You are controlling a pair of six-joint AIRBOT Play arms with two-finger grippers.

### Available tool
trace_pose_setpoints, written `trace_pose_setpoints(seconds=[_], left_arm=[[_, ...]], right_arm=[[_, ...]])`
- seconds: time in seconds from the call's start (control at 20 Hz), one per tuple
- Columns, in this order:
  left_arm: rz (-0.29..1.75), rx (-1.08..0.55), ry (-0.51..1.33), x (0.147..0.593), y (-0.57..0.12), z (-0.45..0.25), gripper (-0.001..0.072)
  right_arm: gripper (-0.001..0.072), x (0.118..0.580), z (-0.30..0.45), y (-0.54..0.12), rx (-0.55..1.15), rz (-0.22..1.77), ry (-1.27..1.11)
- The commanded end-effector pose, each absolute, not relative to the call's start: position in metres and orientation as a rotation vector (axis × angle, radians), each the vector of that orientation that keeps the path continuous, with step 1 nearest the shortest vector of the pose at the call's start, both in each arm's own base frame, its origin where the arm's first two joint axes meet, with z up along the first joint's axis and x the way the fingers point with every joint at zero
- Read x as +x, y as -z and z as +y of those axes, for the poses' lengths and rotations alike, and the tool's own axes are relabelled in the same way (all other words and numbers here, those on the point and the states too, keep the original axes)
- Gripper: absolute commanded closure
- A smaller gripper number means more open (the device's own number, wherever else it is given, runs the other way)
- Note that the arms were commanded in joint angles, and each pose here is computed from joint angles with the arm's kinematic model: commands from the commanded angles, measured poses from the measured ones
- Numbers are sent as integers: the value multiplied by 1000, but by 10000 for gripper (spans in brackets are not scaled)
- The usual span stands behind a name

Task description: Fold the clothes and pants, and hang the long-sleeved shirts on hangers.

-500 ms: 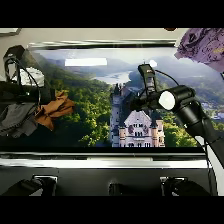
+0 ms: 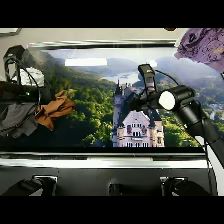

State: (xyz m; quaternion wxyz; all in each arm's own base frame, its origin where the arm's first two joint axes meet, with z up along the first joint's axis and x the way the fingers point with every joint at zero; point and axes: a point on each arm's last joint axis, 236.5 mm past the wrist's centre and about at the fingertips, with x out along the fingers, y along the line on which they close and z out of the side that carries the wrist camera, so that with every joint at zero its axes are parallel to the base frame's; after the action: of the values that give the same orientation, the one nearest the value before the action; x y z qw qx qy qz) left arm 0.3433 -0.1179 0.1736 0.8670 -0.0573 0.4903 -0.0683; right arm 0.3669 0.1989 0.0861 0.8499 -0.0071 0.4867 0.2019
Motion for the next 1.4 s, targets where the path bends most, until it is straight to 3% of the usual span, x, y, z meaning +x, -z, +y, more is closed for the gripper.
trace_pose_setpoints(seconds=[0.0,0.8,0.85,0.9,0.95,1.1,1.35], left_arm=[[1026,-120,144,343,-174,-118,687],[1022,-116,140,344,-174,-117,665],[1018,-104,124,346,-173,-113,526],[1035,-102,110,344,-170,-110,22],[1061,-122,70,342,-165,-105,-13],[1088,-53,-60,355,-144,-70,-13],[1209,-111,-236,386,-51,-4,-13]], right_arm=[[684,367,199,-87,-15,1024,-426],[684,371,200,-89,-11,1005,-427],[684,371,200,-89,-12,1005,-426],[684,371,200,-89,-11,1005,-427],[684,372,201,-90,-9,999,-427],[684,370,200,-89,-11,1009,-427],[684,369,201,-89,-8,1010,-429]])
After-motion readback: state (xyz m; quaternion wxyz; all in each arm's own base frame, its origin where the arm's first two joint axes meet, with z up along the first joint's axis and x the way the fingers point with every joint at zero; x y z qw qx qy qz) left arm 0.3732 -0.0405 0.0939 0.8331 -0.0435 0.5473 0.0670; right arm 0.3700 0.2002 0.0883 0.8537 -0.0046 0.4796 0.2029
